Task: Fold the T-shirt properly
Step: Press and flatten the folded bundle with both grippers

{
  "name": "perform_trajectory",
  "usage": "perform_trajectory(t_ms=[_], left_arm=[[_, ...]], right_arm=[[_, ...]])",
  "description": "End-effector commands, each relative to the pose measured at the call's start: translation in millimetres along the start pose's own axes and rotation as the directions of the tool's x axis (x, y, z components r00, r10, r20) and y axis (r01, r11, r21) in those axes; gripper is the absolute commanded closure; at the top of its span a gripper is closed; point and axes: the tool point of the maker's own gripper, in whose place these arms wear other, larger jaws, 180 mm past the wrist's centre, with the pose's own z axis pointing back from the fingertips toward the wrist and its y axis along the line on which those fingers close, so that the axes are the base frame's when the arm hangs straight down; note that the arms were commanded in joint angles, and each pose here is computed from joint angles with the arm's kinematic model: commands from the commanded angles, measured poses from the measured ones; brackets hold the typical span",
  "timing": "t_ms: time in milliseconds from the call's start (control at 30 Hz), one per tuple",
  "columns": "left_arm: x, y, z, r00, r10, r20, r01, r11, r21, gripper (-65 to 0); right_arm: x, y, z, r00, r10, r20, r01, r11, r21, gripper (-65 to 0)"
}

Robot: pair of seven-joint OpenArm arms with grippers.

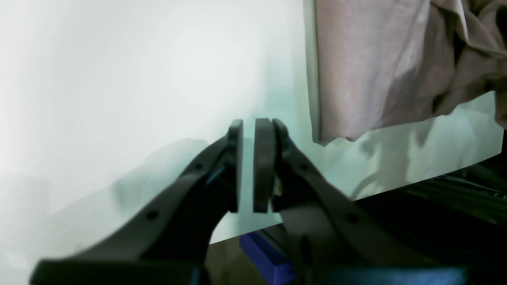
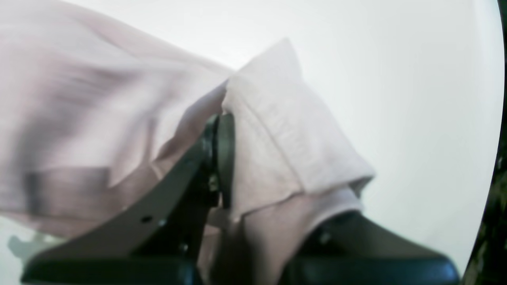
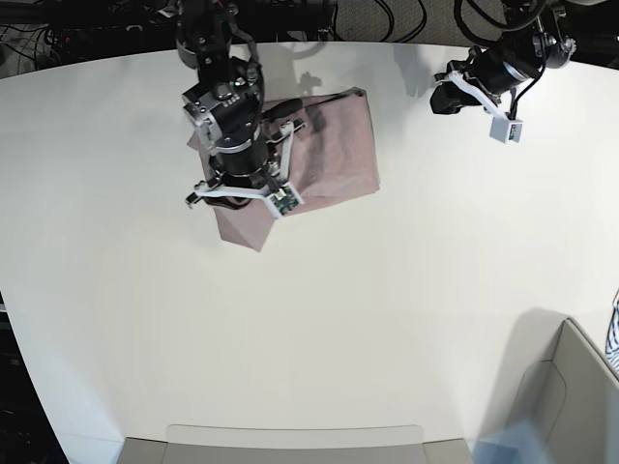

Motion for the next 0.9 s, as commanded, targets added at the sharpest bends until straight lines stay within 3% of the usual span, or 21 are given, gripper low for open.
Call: perform_trajectory(t_ms=[0, 133, 267, 433, 533, 733, 867], left_arm=[[7, -5, 2, 1.0, -0.008, 0.028, 0.008, 1.0, -0.017, -4.8], [8, -5, 2, 1.0, -0.009, 0.03, 0.009, 1.0, -0.017, -4.8], [8, -5, 2, 1.0, -0.009, 0.03, 0.009, 1.0, -0.017, -4.8], [9, -6, 2, 0.999, -0.01, 0.032, 0.01, 1.0, -0.019, -4.8], [9, -6, 2, 0.999, -0.01, 0.032, 0.01, 1.0, -0.019, -4.8], [9, -7, 1, 0.999, -0.009, 0.033, 0.01, 1.0, -0.022, -4.8], [9, -7, 1, 0.999, -0.009, 0.033, 0.01, 1.0, -0.022, -4.8]], right_arm=[[12, 1, -2, 1.0, 0.011, 0.027, -0.011, 1.0, -0.012, 0.0], [4, 27, -24, 0.995, 0.089, -0.039, -0.088, 0.996, 0.031, 0.0], [7, 49, -28, 0.988, 0.148, -0.034, -0.145, 0.986, 0.079, 0.0], [24, 68, -23, 0.985, 0.166, 0.04, -0.169, 0.98, 0.109, -26.5], [35, 91, -17, 0.974, 0.206, 0.095, -0.218, 0.964, 0.15, -34.5], [59, 137, 2, 0.96, 0.201, 0.195, -0.249, 0.931, 0.267, -34.7], [74, 162, 17, 0.936, 0.196, 0.292, -0.286, 0.909, 0.305, -34.7]])
